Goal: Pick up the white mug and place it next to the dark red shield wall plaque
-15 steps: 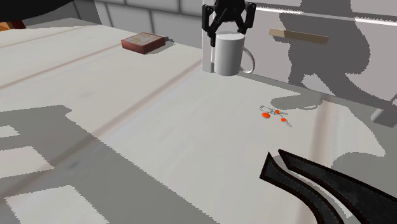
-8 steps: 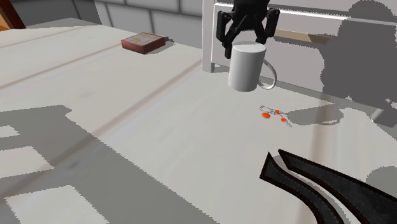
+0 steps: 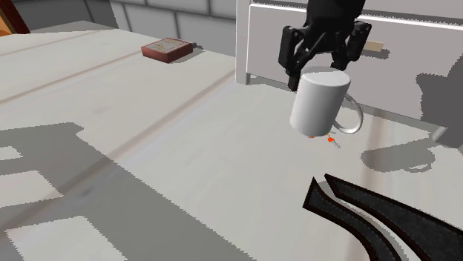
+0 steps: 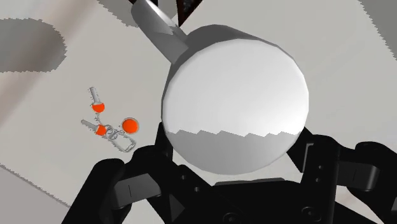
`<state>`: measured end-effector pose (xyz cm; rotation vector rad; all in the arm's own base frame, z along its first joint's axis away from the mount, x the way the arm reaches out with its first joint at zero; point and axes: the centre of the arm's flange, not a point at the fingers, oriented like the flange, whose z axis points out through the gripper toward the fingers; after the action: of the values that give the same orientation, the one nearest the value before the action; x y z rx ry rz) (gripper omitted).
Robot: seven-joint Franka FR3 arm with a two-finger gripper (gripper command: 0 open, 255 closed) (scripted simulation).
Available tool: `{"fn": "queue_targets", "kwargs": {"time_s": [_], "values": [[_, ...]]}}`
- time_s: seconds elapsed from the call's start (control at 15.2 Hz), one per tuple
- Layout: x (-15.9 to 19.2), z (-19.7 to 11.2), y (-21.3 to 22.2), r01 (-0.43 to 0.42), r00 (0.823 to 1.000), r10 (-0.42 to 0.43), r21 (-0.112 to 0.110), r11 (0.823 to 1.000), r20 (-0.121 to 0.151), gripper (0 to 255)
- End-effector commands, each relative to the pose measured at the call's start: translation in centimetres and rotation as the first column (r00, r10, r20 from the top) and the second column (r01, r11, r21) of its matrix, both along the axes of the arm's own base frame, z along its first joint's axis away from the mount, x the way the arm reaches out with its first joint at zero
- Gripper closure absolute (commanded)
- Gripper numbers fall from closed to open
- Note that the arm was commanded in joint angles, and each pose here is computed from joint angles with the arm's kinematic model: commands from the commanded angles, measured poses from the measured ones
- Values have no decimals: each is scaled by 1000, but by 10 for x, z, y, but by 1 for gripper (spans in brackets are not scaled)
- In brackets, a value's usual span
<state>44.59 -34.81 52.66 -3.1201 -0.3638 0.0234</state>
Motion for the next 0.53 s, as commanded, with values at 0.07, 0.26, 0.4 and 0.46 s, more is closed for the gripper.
{"fn": "queue_targets", "kwargs": {"time_s": [0.07,0.26,0.4,0.46], "values": [[-40,-1,-14,-1,1000,1,1,1000,0,255],[-78,-1,-27,-1,1000,1,1,1000,0,255],[-102,-1,-35,-1,1000,1,1,1000,0,255],[-115,-1,-40,-1,1000,1,1,1000,0,255]]}}
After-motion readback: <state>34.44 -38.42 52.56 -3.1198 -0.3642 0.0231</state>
